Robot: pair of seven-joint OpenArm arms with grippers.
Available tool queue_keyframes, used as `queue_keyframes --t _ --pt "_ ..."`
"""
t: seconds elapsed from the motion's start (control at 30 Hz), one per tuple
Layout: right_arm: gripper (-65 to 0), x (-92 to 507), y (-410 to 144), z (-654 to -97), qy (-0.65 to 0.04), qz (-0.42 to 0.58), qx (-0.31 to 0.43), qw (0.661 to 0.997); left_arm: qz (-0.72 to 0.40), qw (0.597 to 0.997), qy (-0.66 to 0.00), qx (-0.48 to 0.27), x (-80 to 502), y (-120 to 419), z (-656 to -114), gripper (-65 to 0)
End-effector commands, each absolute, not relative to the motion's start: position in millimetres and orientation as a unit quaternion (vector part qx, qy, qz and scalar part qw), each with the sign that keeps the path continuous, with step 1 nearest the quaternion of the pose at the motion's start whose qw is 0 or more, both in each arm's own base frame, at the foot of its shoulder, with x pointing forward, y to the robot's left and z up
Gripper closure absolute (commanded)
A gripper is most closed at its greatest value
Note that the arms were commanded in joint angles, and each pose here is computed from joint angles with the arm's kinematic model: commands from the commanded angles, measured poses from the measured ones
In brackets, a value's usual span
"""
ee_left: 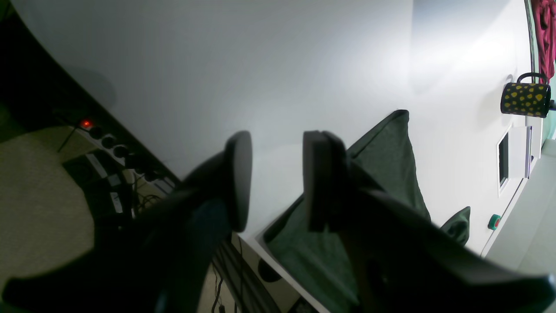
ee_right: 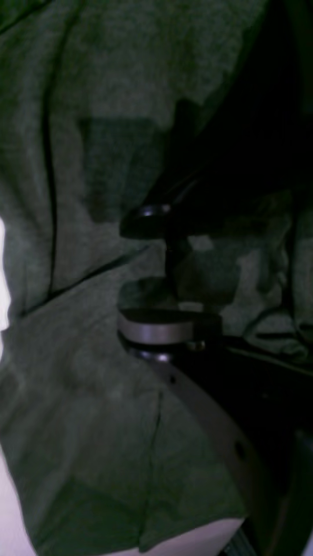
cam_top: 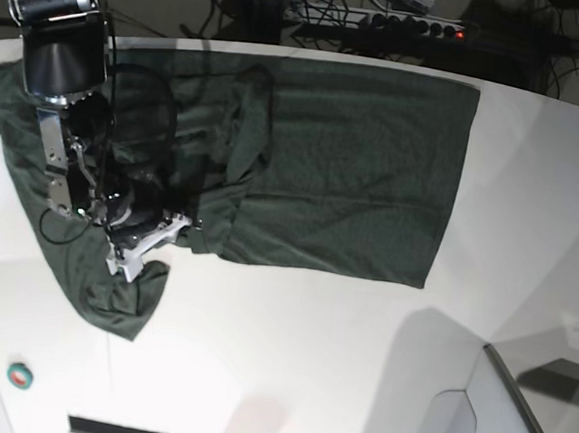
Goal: Layout the t-shirt on the table in an organized manner, then fold the t-shirt properly
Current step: 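Sweep the right gripper across the shirt toward the left gripper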
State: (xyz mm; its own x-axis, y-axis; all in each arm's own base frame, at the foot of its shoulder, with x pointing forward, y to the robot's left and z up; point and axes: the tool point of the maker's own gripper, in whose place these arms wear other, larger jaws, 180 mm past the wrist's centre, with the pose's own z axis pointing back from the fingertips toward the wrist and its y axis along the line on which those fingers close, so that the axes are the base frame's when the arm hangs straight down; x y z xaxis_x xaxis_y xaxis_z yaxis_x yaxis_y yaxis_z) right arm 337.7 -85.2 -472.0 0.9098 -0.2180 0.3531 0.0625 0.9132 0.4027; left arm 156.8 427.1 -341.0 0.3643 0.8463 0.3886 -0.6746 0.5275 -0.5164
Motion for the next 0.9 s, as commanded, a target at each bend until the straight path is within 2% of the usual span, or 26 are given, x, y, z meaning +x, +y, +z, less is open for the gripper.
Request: queue_keyframes --t 0.0,0.43,0.47,0.6,0.87 --pt "-24.5 356.8 -87.6 -457.0 -0.225 -0.071 0.2 0.951 0.455 0.815 -0.335 -0.128 160.8 435.4 -326.0 -18.9" --pt "-23.1 356.6 -85.0 -462.4 -0.215 -0.076 0.201 0.953 0.455 0.815 -0.335 -0.13 162.4 434.3 -326.5 -18.9" --pt "-20.6 356.6 -85.0 -462.4 -0.215 -0.076 0.201 0.953 0.455 0.815 -0.335 -0.13 162.4 434.3 -326.5 -18.9" --pt "-2.9 356.2 -84.6 -462.2 -0.213 -0.074 0.202 0.953 0.455 0.815 -0.334 -0.13 162.4 434.0 -327.1 -18.9" --pt "-0.8 351.8 -69.5 -433.6 -0.245 -0.039 0.223 0.943 0.454 0.816 -0.335 -0.129 163.0 435.0 -326.1 -18.9"
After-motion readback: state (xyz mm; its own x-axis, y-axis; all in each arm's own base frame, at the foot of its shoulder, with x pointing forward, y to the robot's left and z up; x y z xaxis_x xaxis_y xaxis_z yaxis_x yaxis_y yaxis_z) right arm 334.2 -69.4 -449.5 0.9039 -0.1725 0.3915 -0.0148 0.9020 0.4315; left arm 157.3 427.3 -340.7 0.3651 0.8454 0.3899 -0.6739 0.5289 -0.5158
